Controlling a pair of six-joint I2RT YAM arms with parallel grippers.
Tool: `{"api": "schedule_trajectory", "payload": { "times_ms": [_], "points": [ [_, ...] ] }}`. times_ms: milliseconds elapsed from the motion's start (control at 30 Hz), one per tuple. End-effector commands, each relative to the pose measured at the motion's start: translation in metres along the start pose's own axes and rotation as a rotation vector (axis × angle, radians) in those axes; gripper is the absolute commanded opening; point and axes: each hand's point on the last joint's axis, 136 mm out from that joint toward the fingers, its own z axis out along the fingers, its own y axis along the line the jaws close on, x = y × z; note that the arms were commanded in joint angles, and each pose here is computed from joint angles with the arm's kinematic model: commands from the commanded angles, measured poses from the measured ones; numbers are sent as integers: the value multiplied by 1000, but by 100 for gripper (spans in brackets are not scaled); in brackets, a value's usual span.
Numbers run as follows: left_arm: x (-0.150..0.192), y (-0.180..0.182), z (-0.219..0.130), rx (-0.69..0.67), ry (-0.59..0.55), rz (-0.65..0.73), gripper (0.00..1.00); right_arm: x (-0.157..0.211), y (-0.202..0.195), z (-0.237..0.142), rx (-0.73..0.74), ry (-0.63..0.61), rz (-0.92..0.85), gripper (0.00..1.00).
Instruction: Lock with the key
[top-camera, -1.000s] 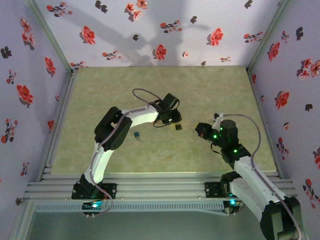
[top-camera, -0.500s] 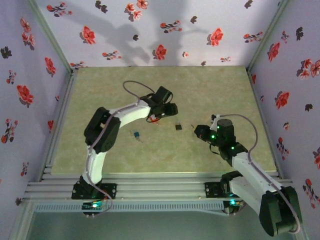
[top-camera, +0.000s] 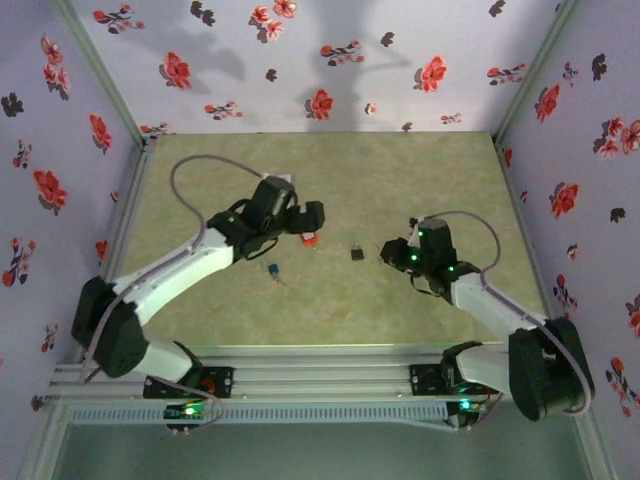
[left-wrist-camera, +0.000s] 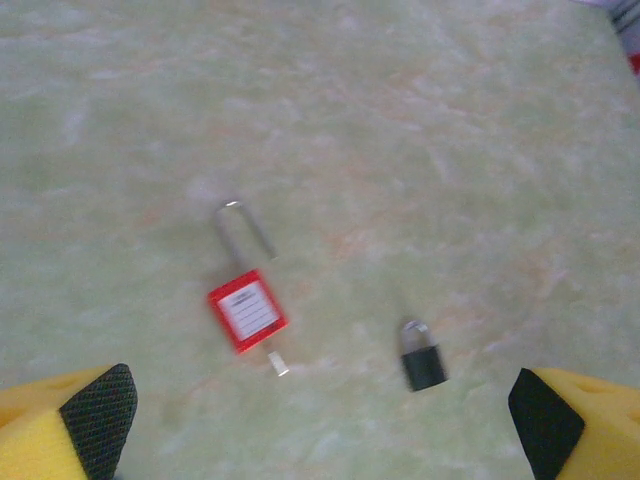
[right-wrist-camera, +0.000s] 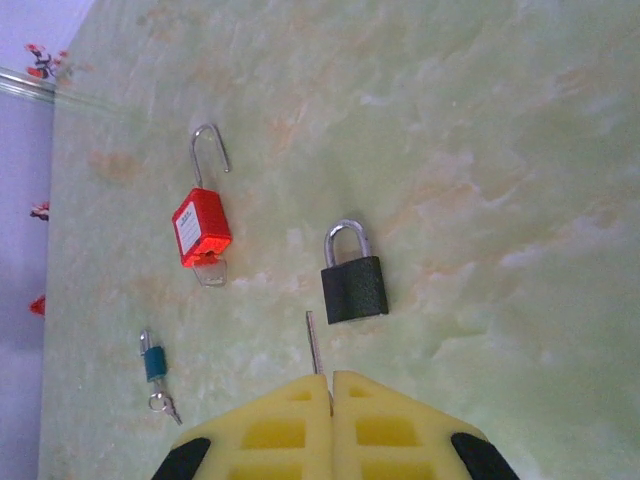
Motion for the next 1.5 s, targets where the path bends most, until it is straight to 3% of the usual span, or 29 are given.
{"api": "schedule_trajectory", "payload": {
  "times_ms": [0,300,567,1200,1467],
  "points": [
    [1,31,-15,-96,-89,48,100,-8,3,10,34,2,-30,0],
    [19,91,-42,-193,-227,31,100,-8,-4,45,79,73,-26,0],
    [23,118,-55,-213,-324,-15,100,-9,-12,61,110,100,-26,0],
    [23,130,-64,-243,-371,-47,100,-5,-25,81,137,136,-25,0],
    [25,129,-63,-238,-369,-52,100,-3,-29,82,155,149,-24,10]
  ]
}}
